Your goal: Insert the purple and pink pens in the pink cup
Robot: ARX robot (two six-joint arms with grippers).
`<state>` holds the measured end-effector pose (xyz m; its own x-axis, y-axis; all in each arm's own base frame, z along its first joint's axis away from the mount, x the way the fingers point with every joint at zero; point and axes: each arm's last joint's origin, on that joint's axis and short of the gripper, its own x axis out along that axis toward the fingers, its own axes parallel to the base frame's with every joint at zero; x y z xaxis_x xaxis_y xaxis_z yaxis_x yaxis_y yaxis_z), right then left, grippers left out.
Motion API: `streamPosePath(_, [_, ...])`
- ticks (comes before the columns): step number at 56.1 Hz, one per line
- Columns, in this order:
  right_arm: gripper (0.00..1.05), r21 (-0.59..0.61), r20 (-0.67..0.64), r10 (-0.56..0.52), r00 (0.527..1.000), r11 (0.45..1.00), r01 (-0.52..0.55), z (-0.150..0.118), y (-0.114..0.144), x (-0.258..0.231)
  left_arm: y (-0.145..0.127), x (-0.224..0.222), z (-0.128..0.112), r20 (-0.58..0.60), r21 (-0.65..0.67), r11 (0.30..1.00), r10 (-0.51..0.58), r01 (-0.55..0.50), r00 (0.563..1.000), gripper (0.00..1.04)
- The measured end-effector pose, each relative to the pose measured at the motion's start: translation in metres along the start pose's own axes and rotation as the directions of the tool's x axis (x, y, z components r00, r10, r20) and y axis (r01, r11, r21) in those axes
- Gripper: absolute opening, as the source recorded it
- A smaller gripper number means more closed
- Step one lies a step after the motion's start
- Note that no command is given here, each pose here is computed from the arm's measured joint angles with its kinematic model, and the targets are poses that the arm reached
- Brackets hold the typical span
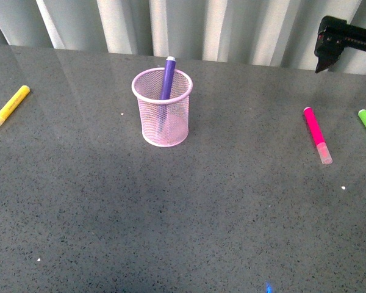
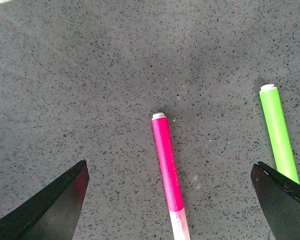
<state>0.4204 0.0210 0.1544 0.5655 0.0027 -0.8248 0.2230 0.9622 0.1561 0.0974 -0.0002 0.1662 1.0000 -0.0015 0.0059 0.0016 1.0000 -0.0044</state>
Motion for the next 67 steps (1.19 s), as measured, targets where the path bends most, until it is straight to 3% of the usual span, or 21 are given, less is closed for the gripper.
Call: streamPosePath(67, [0.98, -0.058, -0.114, -0.043, 0.993, 0.998, 0.037, -0.017, 0.01, 0.077, 0.0, 0.0, 0.0, 0.0, 0.0, 1.0, 0.0, 0.0, 1.0, 0.98])
